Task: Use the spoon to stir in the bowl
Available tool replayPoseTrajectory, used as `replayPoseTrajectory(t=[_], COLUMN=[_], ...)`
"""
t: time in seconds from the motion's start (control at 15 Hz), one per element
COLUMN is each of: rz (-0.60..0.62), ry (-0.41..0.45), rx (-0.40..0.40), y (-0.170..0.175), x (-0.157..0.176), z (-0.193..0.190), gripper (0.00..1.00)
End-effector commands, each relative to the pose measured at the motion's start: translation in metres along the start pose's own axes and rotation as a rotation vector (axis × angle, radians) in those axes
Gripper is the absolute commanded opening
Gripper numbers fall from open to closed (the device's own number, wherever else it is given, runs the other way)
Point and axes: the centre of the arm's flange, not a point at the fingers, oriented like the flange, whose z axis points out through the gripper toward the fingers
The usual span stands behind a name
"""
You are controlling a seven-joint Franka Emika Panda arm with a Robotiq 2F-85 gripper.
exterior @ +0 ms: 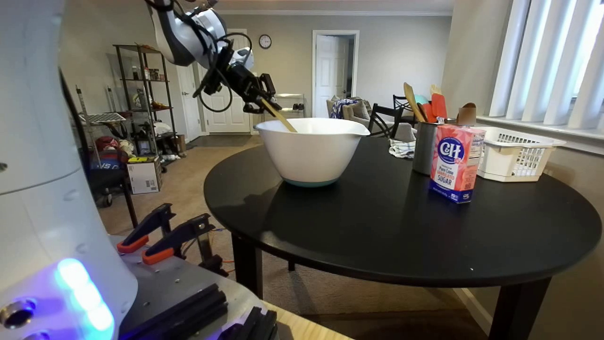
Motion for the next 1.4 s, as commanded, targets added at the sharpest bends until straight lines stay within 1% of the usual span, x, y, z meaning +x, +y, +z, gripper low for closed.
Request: replayPoseTrajectory(t=[0.0, 0.13, 0.27, 0.4, 0.47, 0.53, 0.67, 0.87, 1.13, 1.33], rz=[-0.008, -0.006, -0.003, 0.008, 0.02, 0.031, 0.064, 0.164, 0.288, 0.363], ry=[-0.004, -0.006, -0.009, -0.034, -0.082, -0.12, -0.202, -0.304, -0.344, -0.372], rx=[-0.017, -0.017, -0.01, 0.035, 0.112, 0.159, 0.234, 0.344, 0.47, 0.538], y=[0.005, 0.005, 0.007, 0.012, 0.021, 0.025, 0.043, 0.08, 0.12, 0.139], x=[-0.004, -0.004, -0.005, -0.005, -0.005, -0.006, -0.007, -0.011, -0.014, -0.022], z=[0.005, 0.005, 0.004, -0.002, -0.01, -0.015, -0.031, -0.052, -0.067, -0.07], gripper=[0.0, 0.03, 0.03, 0.03, 0.03, 0.03, 0.03, 0.03, 0.03, 0.03])
